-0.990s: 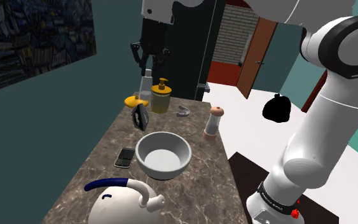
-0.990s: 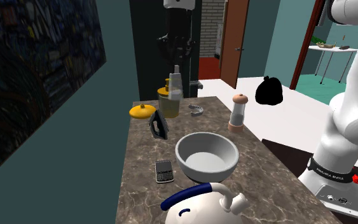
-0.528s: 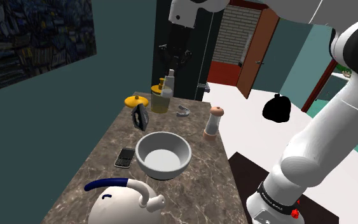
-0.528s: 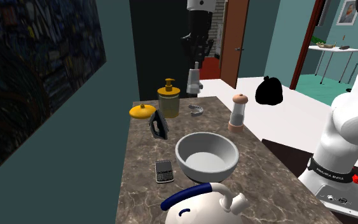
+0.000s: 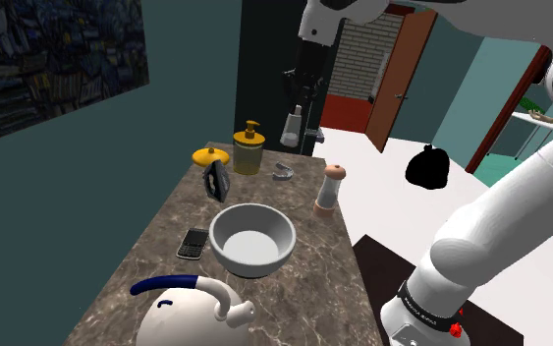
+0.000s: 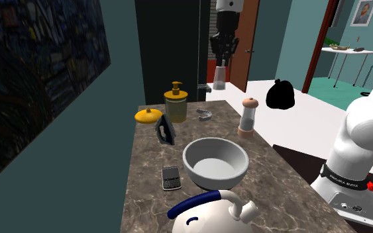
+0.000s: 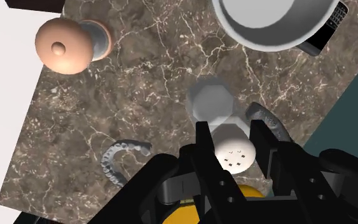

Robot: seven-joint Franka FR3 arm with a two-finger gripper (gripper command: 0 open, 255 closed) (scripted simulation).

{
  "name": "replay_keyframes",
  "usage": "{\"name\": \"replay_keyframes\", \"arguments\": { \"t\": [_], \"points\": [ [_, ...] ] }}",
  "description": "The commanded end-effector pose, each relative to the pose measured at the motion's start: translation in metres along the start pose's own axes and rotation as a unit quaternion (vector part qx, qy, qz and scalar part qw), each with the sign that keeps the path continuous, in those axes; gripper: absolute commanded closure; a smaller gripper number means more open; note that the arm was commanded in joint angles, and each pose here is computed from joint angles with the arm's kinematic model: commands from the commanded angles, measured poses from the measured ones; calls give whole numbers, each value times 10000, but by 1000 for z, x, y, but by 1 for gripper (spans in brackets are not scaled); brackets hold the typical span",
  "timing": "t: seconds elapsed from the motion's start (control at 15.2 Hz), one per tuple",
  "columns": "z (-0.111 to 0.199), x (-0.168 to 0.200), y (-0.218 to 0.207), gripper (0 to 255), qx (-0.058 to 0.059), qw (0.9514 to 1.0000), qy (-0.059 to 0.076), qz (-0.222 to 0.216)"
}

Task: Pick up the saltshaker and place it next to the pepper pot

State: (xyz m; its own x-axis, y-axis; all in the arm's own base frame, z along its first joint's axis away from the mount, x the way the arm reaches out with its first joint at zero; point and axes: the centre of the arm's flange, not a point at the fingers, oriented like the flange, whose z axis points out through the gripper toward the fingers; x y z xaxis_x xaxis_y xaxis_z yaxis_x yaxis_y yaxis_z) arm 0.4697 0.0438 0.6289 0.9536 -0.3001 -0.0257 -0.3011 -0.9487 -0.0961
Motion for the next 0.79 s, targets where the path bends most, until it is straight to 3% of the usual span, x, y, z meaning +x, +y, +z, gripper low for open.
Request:
{"name": "replay_keyframes", "arguments": {
  "t": [0.0,0.73],
  "points": [
    [0,1,27,255,4,10000,-2,-11],
    [-14,10,171,255,4,10000,-2,-11]
  ]
}}
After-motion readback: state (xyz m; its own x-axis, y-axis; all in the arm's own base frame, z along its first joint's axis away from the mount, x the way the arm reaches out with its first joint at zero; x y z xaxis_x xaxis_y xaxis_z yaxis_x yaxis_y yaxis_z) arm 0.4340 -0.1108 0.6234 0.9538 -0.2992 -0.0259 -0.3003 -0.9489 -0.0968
